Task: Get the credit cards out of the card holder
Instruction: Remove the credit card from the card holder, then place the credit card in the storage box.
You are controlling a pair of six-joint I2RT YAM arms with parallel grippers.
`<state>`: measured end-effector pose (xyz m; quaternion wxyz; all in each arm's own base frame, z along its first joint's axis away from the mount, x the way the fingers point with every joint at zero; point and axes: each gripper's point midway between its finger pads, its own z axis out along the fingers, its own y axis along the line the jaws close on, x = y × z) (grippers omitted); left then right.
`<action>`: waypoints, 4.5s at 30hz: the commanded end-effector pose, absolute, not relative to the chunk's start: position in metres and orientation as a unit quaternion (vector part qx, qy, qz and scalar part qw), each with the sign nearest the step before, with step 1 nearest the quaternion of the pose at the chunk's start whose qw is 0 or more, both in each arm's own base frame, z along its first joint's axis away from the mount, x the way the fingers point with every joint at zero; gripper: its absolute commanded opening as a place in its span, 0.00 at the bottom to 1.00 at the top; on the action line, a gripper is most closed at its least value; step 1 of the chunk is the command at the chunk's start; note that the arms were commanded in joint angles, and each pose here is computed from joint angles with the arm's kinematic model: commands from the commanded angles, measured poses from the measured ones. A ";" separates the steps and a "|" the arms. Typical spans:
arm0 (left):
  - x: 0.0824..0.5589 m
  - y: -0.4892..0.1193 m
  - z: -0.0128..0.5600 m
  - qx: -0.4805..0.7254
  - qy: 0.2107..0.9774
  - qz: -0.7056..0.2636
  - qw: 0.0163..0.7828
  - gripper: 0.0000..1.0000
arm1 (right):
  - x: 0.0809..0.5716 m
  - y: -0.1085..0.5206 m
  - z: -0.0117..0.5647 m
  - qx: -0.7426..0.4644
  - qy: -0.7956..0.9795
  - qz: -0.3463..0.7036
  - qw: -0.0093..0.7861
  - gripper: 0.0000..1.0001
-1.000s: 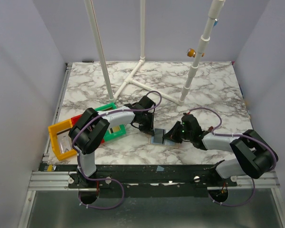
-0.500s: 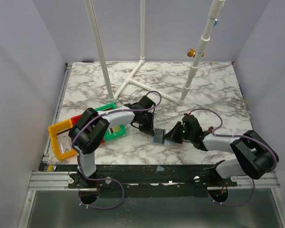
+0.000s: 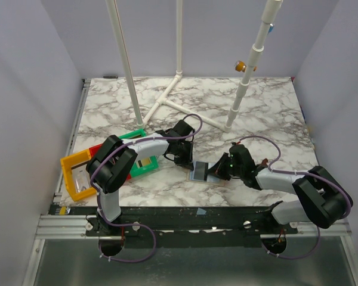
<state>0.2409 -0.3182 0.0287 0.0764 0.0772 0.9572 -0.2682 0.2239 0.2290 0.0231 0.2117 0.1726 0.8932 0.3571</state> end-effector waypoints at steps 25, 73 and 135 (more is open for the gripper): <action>0.238 -0.293 -0.001 0.070 0.972 -0.213 0.064 0.00 | 0.223 0.235 0.022 0.170 0.882 0.390 0.203 0.23; 0.244 -0.289 0.002 0.067 0.974 -0.206 0.071 0.00 | 0.221 0.181 0.031 0.172 0.903 0.301 0.255 0.01; 0.249 -0.299 0.239 0.057 0.766 -0.624 0.146 0.60 | 0.255 0.283 0.243 0.045 0.754 0.606 0.252 0.01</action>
